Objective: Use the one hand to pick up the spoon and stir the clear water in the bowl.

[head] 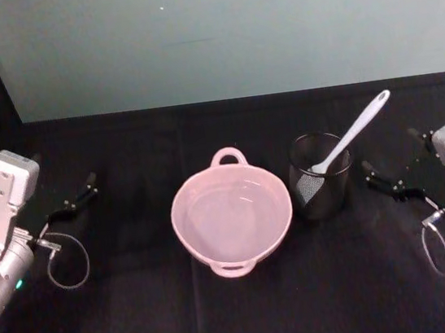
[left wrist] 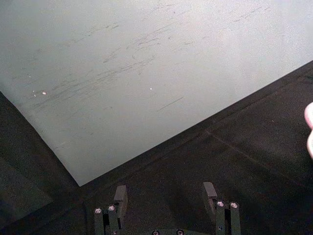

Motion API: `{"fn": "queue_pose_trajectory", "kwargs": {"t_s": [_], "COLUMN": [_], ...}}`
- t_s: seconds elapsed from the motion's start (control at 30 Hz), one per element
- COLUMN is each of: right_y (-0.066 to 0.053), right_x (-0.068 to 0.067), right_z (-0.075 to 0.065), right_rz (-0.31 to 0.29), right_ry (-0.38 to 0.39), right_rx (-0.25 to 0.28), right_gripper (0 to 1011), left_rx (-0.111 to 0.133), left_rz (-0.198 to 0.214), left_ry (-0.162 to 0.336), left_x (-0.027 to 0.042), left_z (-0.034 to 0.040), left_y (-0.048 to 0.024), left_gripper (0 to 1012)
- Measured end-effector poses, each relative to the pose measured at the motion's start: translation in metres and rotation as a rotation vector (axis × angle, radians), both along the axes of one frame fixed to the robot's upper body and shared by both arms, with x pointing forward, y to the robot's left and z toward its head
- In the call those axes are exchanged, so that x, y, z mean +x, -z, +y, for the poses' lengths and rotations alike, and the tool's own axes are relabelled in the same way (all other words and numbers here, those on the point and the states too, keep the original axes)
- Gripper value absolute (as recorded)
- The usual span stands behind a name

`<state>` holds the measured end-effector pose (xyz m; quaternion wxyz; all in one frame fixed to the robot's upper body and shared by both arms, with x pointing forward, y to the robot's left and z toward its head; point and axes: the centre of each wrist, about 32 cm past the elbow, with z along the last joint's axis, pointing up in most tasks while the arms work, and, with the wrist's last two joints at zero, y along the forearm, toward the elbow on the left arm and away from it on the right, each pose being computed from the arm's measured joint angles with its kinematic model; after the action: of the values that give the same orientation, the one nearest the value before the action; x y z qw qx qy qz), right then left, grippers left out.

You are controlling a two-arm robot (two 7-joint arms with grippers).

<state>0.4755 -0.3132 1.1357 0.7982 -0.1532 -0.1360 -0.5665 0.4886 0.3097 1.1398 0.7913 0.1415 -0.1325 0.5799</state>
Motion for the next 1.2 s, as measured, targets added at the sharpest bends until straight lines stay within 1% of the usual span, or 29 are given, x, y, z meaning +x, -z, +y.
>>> {"fn": "queue_pose_trajectory", "kwargs": {"t_s": [0.07,0.13,0.2,0.23,0.3,0.33,0.37,0.47,0.5,0.53,0.57,0.6,0.63,0.67,0.77,0.8,0.87,0.9,0.97,1.0,1.03,1.07,1.13,1.2], "right_y": [-0.001,-0.004,-0.008,-0.011,-0.014,-0.016,-0.018,-0.022,-0.024,-0.025,-0.025,-0.026,-0.027,-0.029,-0.031,-0.032,-0.032,-0.031,-0.031,-0.031,-0.031,-0.031,-0.030,-0.029], "right_x": [-0.004,-0.011,-0.017,-0.021,-0.024,-0.025,-0.027,-0.028,-0.027,-0.026,-0.026,-0.025,-0.024,-0.022,-0.019,-0.017,-0.015,-0.012,-0.010,-0.007,-0.007,-0.005,-0.003,0.000], "right_z": [-0.001,-0.002,-0.002,-0.002,-0.002,-0.002,-0.002,-0.001,0.001,0.002,0.002,0.003,0.004,0.006,0.008,0.010,0.013,0.014,0.017,0.019,0.019,0.021,0.023,0.026], "right_rz": [0.002,0.003,0.006,0.009,0.020,0.024,0.036,0.060,0.081,0.096,0.096,0.109,0.112,0.119,0.129,0.137,0.143,0.149,0.157,0.167,0.167,0.178,0.190,0.212], "right_ry": [-0.003,-0.008,-0.016,-0.025,-0.035,-0.040,-0.049,-0.057,-0.057,-0.054,-0.054,-0.053,-0.053,-0.054,-0.051,-0.047,-0.043,-0.039,-0.033,-0.028,-0.028,-0.022,-0.016,0.000], "right_rx": [0.011,0.035,0.072,0.110,0.161,0.192,0.256,0.353,0.425,0.479,0.479,0.530,0.553,0.598,0.650,0.686,0.717,0.743,0.769,0.791,0.791,0.814,0.833,0.862], "right_gripper": [1002,1003,1002,1003,1002,1003,1003,1003,1003,1002,1003,1002,1003,1002,1002,1003,1003,1003,1002,1003,1003,1002,1002,1003], "left_rx": [0.000,0.000,0.000,0.000,0.000,0.000,0.000,0.000,0.000,0.000,0.000,0.000,0.000,0.000,0.000,0.000,0.000,0.000,0.000,0.000,0.000,0.000,0.000,0.000], "left_rz": [0.000,0.000,0.000,0.000,0.000,0.000,0.000,0.000,0.000,0.000,0.000,0.000,0.000,0.000,0.000,0.000,0.000,0.000,0.000,0.000,0.000,0.000,0.000,0.000], "left_ry": [0.000,0.000,0.000,0.000,0.000,0.000,0.000,0.000,0.000,0.000,0.000,0.000,0.000,0.000,0.000,0.000,0.000,0.000,0.000,0.000,0.000,0.000,0.000,0.000], "left_x": [0.0000,0.0000,0.0000,0.0000,0.0000,0.0000,0.0000,0.0000,0.0000,0.0000,0.0000,0.0000,0.0000,0.0000,0.0000,0.0000,0.0000,0.0000,0.0000,0.0000,0.0000,0.0000,0.0000,0.0000], "left_z": [0.0000,0.0000,0.0000,0.0000,0.0000,0.0000,0.0000,0.0000,0.0000,0.0000,0.0000,0.0000,0.0000,0.0000,0.0000,0.0000,0.0000,0.0000,0.0000,0.0000,0.0000,0.0000,0.0000,0.0000], "left_y": [0.0000,0.0000,0.0000,0.0000,0.0000,0.0000,0.0000,0.0000,0.0000,0.0000,0.0000,0.0000,0.0000,0.0000,0.0000,0.0000,0.0000,0.0000,0.0000,0.0000,0.0000,0.0000,0.0000,0.0000], "left_gripper": [1011,1011,1011,1011,1011,1011,1011,1011,1011,1011,1011,1011,1011,1011,1011,1011,1011,1011,1011,1011,1011,1011,1011,1011]}}
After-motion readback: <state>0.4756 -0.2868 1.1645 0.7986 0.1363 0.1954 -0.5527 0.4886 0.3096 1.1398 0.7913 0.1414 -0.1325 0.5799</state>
